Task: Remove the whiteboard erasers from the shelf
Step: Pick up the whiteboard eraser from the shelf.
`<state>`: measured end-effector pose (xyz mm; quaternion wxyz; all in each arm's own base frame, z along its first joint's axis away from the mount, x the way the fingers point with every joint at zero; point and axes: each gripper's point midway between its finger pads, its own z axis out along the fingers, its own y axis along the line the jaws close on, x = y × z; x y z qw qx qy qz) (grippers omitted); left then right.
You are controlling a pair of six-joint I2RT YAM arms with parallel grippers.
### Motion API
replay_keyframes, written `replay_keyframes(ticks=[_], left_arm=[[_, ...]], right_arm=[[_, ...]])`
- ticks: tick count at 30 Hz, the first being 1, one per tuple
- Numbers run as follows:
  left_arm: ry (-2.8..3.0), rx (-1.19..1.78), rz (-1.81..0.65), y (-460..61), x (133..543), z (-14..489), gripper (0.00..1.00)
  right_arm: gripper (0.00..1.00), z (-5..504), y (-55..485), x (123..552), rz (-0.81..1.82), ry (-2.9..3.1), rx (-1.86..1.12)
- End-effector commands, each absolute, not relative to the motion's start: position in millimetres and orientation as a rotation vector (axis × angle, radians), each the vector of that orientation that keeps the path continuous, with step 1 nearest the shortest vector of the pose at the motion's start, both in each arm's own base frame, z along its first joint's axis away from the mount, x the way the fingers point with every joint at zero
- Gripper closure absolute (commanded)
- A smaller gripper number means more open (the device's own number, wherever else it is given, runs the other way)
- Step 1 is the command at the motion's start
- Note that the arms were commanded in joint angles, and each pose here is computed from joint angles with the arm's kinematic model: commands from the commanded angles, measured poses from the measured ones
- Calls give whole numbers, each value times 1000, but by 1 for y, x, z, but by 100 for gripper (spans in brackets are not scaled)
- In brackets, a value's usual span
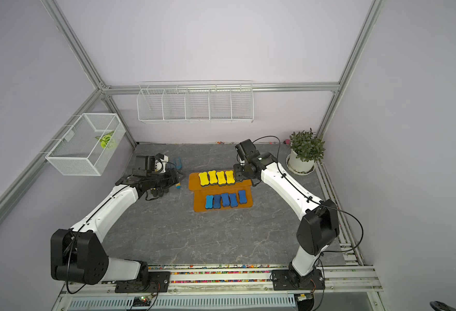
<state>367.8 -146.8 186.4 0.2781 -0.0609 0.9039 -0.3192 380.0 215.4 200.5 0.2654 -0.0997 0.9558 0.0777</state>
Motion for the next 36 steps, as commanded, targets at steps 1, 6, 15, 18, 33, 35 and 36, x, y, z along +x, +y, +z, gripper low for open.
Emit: replay_keyframes(ticks=[1, 6, 15, 18, 33, 35, 36], left_arm=[[2409, -111, -846, -148, 366, 198, 42], [2412, -106, -820, -147, 366, 199, 42], [2422, -111, -800, -147, 366, 195, 41], [2423, -113, -799, -147, 367, 194, 41], [2426, -121, -786, -145, 368, 191, 41], [2428, -122, -786, -145, 368, 190, 41], [2426, -124, -784, -145, 368, 191, 41]], right_arm=[[40, 203, 216, 380, 170, 2584, -292], [40, 198, 223, 384, 173, 2590, -304], [39, 191, 225, 392, 128, 2599, -320], [38, 188, 226, 393, 123, 2605, -332], [37, 176, 216, 389, 37, 2646, -346], [38, 176, 214, 388, 25, 2647, -346], [39, 176, 214, 388, 23, 2647, -348]])
